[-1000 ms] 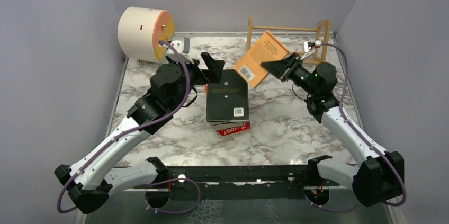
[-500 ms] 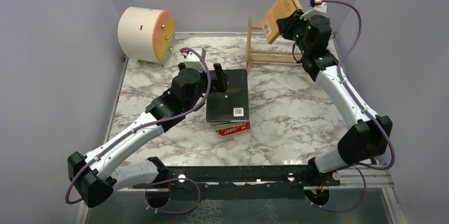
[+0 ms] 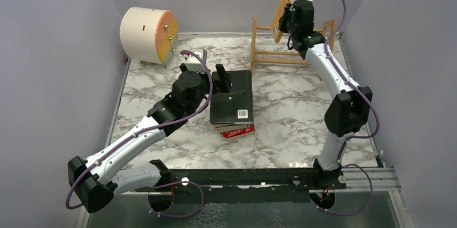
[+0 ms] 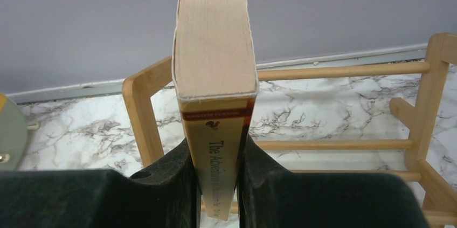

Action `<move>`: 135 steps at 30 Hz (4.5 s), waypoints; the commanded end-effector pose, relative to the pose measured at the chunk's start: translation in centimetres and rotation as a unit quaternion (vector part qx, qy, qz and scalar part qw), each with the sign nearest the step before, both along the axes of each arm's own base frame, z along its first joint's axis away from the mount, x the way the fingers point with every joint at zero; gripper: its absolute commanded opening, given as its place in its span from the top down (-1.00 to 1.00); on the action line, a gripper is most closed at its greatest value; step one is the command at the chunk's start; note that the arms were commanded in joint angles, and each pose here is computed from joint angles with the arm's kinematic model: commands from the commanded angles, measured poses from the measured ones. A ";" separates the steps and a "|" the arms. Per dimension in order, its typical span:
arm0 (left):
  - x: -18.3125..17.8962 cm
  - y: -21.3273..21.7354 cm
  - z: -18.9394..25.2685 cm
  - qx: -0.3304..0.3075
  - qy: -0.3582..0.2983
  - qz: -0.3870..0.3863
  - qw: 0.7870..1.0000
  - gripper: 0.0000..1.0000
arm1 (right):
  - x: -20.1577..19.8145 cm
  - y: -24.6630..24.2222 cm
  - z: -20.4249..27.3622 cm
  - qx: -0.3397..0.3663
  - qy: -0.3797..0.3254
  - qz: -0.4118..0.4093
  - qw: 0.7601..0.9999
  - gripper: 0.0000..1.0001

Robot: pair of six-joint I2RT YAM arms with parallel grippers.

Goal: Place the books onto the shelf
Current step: Place the book on the shelf.

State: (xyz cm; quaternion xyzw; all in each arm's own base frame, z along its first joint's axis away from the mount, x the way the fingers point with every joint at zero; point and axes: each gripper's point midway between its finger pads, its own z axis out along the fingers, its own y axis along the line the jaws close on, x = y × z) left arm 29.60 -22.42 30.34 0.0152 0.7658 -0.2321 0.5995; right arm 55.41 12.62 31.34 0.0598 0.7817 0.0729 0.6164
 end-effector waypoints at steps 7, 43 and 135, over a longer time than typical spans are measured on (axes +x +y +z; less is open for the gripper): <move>0.4 0.2 0.9 -0.005 -0.019 0.012 1.000 -0.98 | 3.5 2.3 -1.9 -0.044 0.042 -0.008 0.998 0.99; 0.6 0.8 0.3 0.006 -0.022 0.023 0.999 -0.98 | 6.3 7.4 -12.2 -0.052 0.119 0.018 0.991 0.99; 0.7 1.3 0.5 0.008 -0.025 0.038 0.999 -0.98 | 3.9 2.0 -11.0 -0.057 0.106 -0.067 0.991 -0.35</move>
